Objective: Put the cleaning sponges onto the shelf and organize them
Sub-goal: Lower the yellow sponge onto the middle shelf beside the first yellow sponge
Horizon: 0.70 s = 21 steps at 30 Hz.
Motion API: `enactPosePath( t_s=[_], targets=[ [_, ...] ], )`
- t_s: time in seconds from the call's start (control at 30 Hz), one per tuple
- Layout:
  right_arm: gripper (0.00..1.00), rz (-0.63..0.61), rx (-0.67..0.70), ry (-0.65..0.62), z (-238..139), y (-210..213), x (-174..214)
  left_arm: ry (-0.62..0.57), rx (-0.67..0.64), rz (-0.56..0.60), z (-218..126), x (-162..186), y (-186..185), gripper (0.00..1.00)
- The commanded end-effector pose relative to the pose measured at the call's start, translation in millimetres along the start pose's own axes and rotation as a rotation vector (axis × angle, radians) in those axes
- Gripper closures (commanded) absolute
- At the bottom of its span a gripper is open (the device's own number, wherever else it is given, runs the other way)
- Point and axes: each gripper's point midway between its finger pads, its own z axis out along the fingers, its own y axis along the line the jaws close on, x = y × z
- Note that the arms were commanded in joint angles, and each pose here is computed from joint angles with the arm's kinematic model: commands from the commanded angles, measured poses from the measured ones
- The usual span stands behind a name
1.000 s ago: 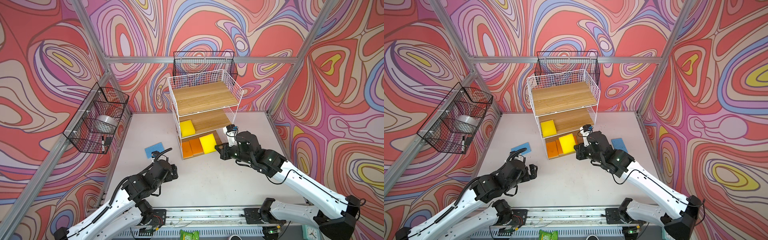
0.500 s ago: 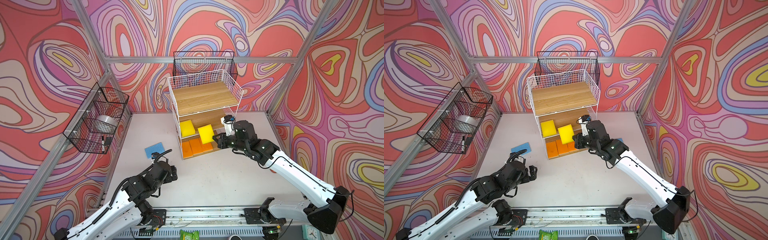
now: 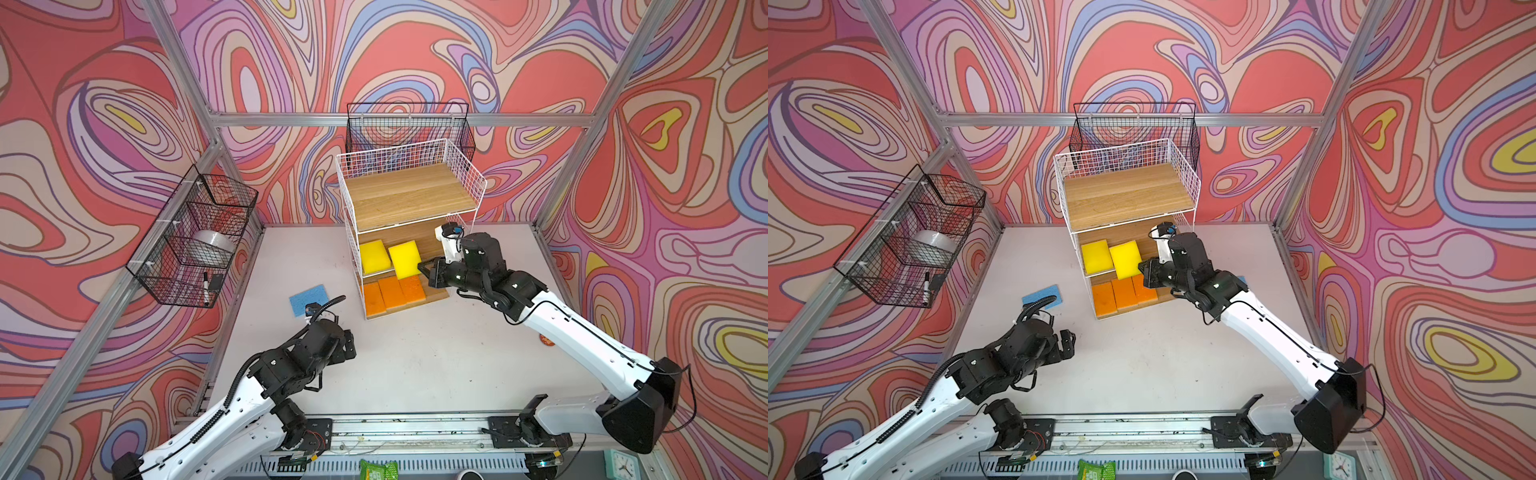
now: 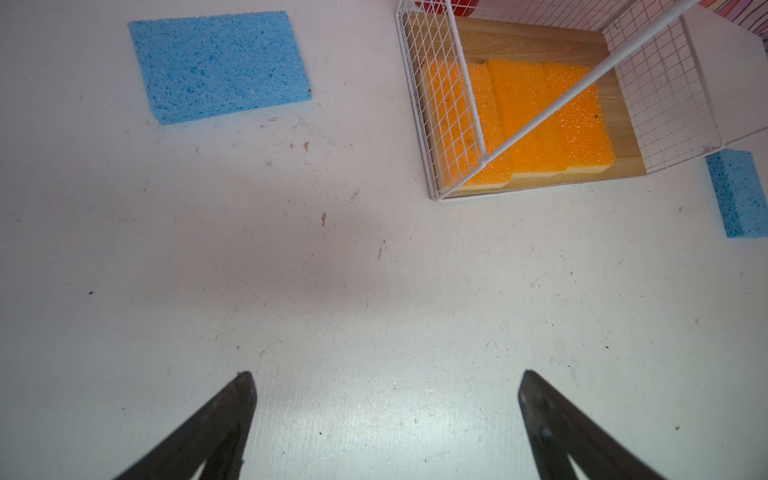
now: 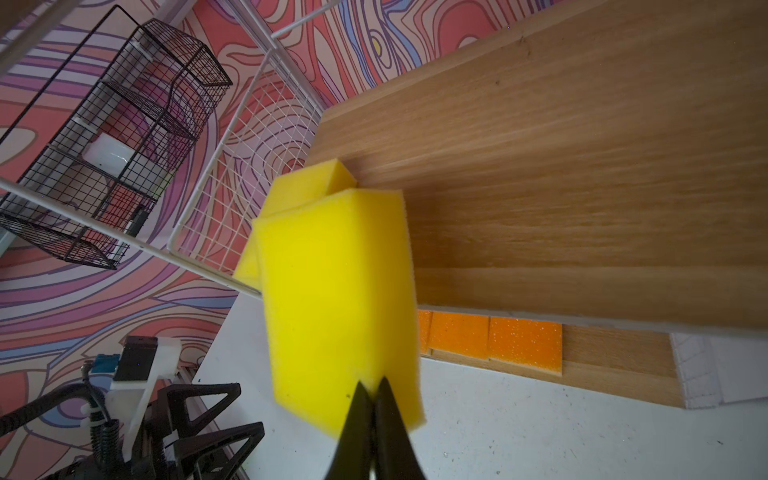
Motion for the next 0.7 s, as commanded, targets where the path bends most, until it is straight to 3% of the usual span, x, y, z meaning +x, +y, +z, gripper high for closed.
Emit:
enactPosePath(
  t_s=[0.0, 0.67],
  targets=[
    [1.0, -0.006, -0.037, -0.066, -2.6, 7.6, -16.1, -0.003, -0.007, 0.008, 1.3, -1.7, 0.8, 0.0],
    [1.0, -0.024, -0.04, -0.104, 18.9, -3.5, -18.6, 0.008, -0.018, 0.015, 1.2, -4.4, -0.7, 0.0]
  ],
)
